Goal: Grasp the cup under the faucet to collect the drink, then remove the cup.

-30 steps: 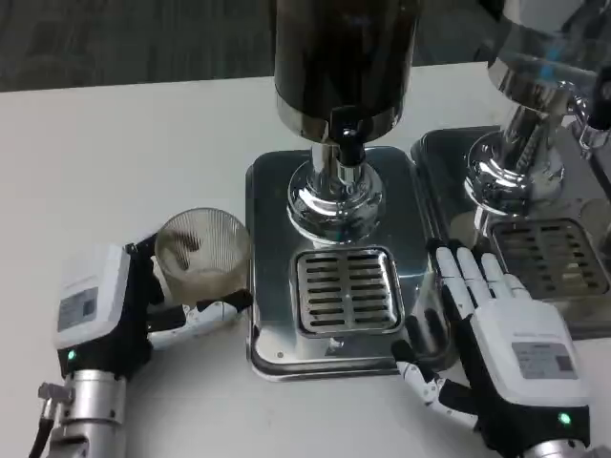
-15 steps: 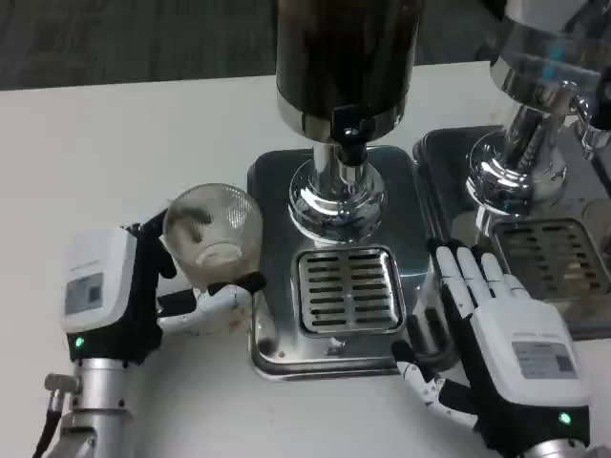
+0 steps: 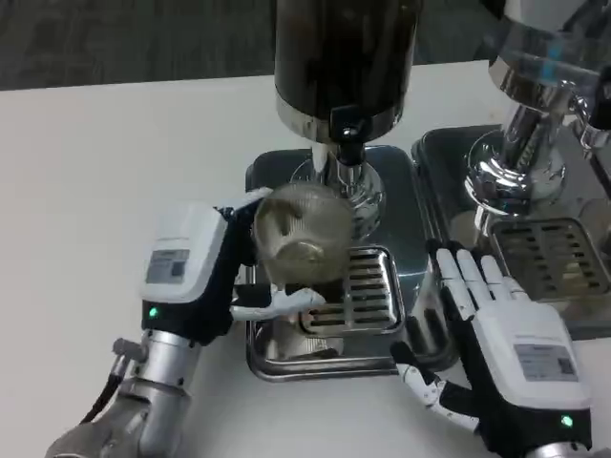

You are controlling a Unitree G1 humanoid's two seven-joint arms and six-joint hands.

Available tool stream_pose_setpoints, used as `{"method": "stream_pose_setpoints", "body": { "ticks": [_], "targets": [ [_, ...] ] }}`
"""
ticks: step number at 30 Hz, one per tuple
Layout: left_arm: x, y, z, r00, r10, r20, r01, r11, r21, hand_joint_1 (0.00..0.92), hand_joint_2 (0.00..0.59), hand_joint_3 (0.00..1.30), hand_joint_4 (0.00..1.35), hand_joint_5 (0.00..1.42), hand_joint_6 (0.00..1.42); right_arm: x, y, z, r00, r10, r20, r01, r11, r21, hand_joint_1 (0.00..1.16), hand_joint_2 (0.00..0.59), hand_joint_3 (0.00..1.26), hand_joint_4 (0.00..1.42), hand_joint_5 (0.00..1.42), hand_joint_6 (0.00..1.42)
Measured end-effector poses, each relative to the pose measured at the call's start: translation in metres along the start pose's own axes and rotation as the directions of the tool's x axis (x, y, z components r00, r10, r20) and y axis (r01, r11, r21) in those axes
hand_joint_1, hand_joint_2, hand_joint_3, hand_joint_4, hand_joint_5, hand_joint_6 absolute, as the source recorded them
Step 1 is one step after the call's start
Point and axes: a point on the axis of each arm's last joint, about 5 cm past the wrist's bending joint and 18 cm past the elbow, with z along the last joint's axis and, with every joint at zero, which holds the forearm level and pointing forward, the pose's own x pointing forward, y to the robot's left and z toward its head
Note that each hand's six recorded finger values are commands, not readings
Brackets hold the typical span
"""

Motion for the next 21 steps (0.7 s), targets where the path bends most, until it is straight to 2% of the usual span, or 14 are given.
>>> {"method": "stream_pose_setpoints", "body": {
  "ticks": [10,17,21],
  "targets": [
    [0.007,-0.010,0.0071,0.994,-0.112,0.000,0.112,0.994,0.013,0.648,0.000,0.76,0.87,1.05,1.32,-0.008,-0.0006,0.0030,0.9994,-0.002,-0.034,0.002,1.000,0.011,0.39,0.360,0.00,0.00,0.00,0.10],
    [0.022,-0.018,0.0178,0.989,-0.151,-0.001,0.151,0.988,0.024,0.708,0.000,0.83,0.92,1.10,1.37,-0.011,0.0008,0.0031,0.9990,0.008,-0.044,-0.007,1.000,0.015,0.39,0.364,0.00,0.00,0.00,0.10],
    [0.024,-0.022,0.0218,0.988,-0.154,-0.007,0.154,0.988,0.028,0.693,0.000,0.77,0.89,1.07,1.30,-0.012,0.0008,0.0032,0.9989,0.009,-0.045,-0.008,1.000,0.016,0.39,0.365,0.00,0.00,0.00,0.10]
  ]
}}
